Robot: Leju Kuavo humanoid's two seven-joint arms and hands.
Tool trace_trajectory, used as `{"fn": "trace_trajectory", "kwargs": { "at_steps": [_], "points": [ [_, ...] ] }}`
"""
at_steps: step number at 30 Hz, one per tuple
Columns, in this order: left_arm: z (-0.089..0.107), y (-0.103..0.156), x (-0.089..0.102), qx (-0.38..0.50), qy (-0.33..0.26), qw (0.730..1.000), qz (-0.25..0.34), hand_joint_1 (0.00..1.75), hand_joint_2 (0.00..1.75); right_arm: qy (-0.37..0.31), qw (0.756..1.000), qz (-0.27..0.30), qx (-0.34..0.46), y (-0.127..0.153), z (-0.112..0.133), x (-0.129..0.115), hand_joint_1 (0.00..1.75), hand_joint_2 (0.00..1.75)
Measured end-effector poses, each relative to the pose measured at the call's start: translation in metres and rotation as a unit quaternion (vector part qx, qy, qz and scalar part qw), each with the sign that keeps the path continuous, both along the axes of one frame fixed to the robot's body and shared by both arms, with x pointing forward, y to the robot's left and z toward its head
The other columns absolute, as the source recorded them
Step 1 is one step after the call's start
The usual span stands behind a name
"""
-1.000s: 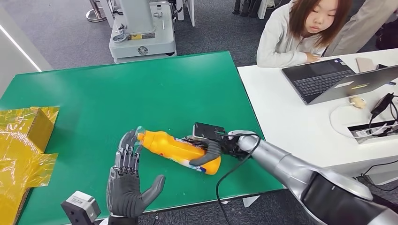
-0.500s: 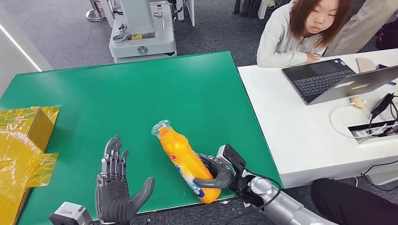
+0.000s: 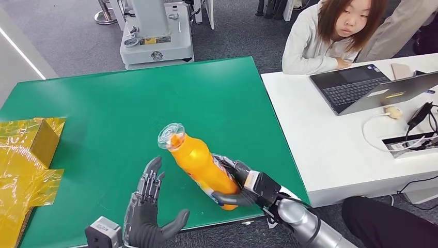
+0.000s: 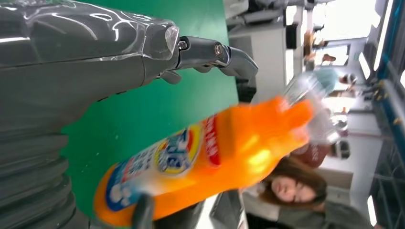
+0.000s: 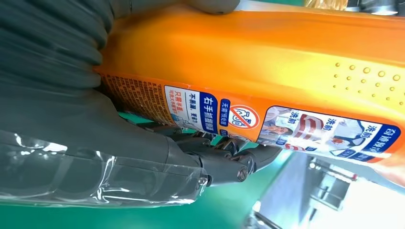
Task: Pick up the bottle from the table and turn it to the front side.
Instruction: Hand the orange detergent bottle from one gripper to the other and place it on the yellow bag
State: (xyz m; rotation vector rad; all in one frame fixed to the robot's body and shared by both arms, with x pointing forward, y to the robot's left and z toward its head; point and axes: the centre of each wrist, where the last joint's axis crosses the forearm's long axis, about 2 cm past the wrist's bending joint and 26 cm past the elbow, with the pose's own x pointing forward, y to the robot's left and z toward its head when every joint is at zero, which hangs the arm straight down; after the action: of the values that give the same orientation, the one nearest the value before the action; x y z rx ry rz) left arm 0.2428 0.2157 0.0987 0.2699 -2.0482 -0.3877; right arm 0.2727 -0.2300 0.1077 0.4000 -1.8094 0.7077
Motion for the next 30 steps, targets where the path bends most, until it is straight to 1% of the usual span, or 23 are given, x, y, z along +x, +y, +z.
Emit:
{"fn": "trace_trajectory", "kwargs": {
  "at_steps": [4, 8, 14, 21, 25, 30],
  "points": [
    [-0.003, 0.000, 0.015, -0.014, 0.029, 0.999, -0.022, 0.00, 1.75, -0.027, 1.000, 0.003, -0.008, 0.016, 0.013, 0.010, 1.75, 1.75],
    [-0.006, 0.001, 0.029, -0.030, 0.048, 0.998, -0.034, 0.00, 1.75, -0.038, 0.999, 0.005, -0.011, 0.028, 0.020, 0.016, 1.75, 1.75],
    [-0.015, 0.005, 0.047, -0.067, 0.089, 0.992, -0.052, 0.00, 1.75, -0.036, 0.999, 0.017, -0.011, 0.037, 0.020, 0.018, 1.75, 1.75],
    [-0.020, 0.016, 0.072, -0.099, 0.113, 0.988, -0.043, 0.00, 1.75, -0.023, 0.999, 0.027, -0.021, 0.048, 0.015, 0.017, 1.75, 1.75],
    [-0.020, 0.021, 0.080, -0.107, 0.116, 0.987, -0.039, 0.00, 1.75, -0.020, 0.999, 0.026, -0.033, 0.051, 0.016, 0.022, 1.75, 1.75],
    [-0.020, 0.027, 0.081, -0.110, 0.115, 0.987, -0.035, 0.00, 1.75, -0.016, 0.999, 0.025, -0.040, 0.053, 0.014, 0.024, 1.75, 1.75]
  ]
}}
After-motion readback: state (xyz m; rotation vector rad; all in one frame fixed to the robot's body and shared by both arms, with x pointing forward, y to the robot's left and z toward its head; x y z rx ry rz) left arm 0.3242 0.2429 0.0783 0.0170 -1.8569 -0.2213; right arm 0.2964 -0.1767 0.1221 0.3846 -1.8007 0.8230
